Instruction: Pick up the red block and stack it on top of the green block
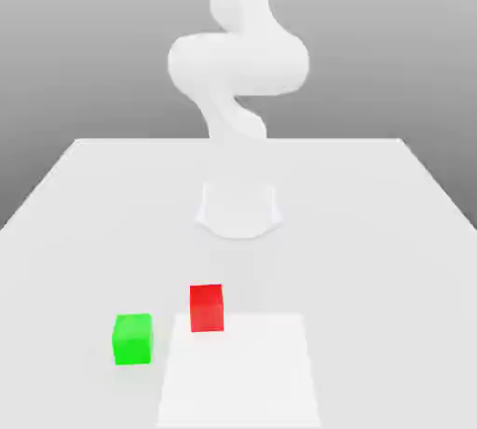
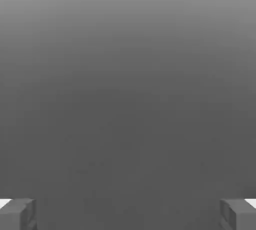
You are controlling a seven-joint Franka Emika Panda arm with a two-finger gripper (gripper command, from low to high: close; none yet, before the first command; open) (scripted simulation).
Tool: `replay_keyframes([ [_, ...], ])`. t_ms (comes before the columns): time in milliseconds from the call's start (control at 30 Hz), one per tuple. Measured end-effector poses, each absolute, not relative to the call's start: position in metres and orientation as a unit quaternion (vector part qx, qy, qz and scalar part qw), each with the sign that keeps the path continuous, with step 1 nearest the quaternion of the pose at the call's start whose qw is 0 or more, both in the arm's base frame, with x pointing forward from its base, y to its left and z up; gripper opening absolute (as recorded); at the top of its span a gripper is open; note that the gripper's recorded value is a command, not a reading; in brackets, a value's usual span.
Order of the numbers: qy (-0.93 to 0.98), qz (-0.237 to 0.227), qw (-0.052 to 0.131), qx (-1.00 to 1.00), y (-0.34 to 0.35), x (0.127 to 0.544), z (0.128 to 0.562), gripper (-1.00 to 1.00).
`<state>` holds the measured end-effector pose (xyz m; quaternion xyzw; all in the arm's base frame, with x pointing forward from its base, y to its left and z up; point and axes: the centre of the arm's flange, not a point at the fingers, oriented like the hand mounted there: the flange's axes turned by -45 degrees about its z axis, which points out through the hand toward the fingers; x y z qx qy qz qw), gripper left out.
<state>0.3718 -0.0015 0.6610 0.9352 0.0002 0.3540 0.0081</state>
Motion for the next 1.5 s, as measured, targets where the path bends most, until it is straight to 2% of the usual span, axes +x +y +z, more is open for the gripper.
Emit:
replay_keyframes([
  [133,0.012,0.283,0.022,0.959,-0.01,0.404,0.562,0.0],
  [300,0.024,0.192,0.028,0.981,-0.025,0.408,0.436,0.0],
  [400,0.03,0.133,0.024,0.99,-0.035,0.392,0.361,0.0],
  [567,0.04,0.029,0.006,0.999,-0.046,0.337,0.233,0.0],
  [667,0.043,0.004,0.001,0.999,-0.048,0.322,0.184,0.0],
  [800,0.043,0.0,0.001,0.999,-0.049,0.318,0.15,0.0],
  [833,0.043,0.0,0.001,0.999,-0.049,0.317,0.145,-1.0],
  [1067,0.043,0.0,0.0,0.999,-0.049,0.317,0.145,-1.0],
  [1333,0.043,0.0,0.0,0.999,-0.049,0.317,0.201,-1.0],
  [1500,0.041,0.003,-0.005,0.999,-0.066,0.33,0.218,-1.0],
])
